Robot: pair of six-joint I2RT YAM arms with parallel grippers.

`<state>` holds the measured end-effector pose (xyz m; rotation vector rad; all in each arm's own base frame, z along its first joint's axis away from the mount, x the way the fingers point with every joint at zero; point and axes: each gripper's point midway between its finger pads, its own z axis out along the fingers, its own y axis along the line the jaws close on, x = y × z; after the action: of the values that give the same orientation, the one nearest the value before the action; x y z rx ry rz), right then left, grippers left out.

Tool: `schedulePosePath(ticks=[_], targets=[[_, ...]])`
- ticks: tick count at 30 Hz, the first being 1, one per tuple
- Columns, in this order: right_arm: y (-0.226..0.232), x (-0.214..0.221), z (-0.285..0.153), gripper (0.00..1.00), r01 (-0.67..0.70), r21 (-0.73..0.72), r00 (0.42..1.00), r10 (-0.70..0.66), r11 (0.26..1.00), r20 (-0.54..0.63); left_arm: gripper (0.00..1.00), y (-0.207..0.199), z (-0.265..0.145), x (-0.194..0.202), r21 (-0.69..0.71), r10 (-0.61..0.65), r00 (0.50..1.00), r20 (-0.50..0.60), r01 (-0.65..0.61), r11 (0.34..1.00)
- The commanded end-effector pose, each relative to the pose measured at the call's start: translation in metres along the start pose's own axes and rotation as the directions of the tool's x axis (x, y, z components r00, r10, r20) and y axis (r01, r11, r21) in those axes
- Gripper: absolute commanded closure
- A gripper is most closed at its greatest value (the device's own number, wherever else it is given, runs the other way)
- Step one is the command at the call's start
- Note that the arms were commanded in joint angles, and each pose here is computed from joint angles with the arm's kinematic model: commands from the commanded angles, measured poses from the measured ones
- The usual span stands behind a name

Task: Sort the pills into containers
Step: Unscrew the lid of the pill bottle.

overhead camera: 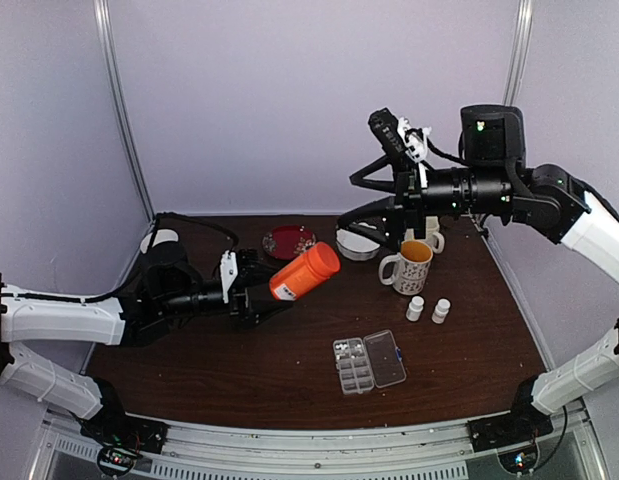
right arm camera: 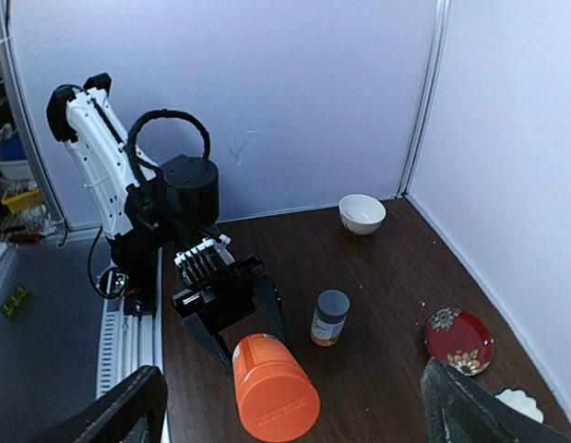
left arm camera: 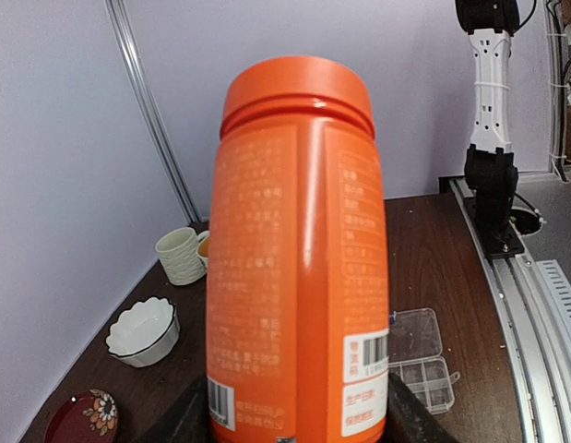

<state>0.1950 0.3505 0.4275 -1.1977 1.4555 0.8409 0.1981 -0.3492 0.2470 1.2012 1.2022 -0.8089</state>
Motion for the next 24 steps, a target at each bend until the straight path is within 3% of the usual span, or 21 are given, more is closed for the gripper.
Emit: schedulePosePath(ticks=[1, 4, 7, 13, 16, 24], targets=[[-0.008, 0.039, 0.004, 0.0, -0.386, 0.071, 0.901, 0.393, 0.92, -0.183, 1.0, 0.008, -0.005, -0.023, -0.04, 0.057, 0.996, 0.075, -0.054, 0.998], [-0.007, 0.054, 0.011, 0.0, -0.565, 0.086, 0.79, 0.568, 0.821, -0.231, 1.0, 0.008, -0.006, -0.024, -0.044, 0.061, 0.995, 0.077, -0.058, 0.997], [0.0, 0.063, 0.016, 0.0, -0.657, 0.082, 0.71, 0.652, 0.749, -0.268, 1.0, 0.009, -0.005, -0.023, -0.044, 0.06, 0.996, 0.073, -0.057, 0.997], [-0.001, 0.075, 0.024, 0.05, -0.749, 0.135, 0.603, 0.752, 0.649, -0.266, 1.0, 0.009, -0.005, -0.023, -0.044, 0.065, 0.995, 0.074, -0.062, 0.997], [0.002, 0.078, 0.033, 0.08, -0.771, 0.137, 0.567, 0.768, 0.622, -0.297, 1.0, 0.008, -0.005, -0.024, -0.042, 0.068, 0.995, 0.071, -0.066, 0.997], [0.007, 0.078, 0.047, 0.12, -0.765, 0.164, 0.547, 0.762, 0.623, -0.346, 1.0, 0.008, -0.007, -0.024, -0.046, 0.075, 0.995, 0.065, -0.072, 0.996]])
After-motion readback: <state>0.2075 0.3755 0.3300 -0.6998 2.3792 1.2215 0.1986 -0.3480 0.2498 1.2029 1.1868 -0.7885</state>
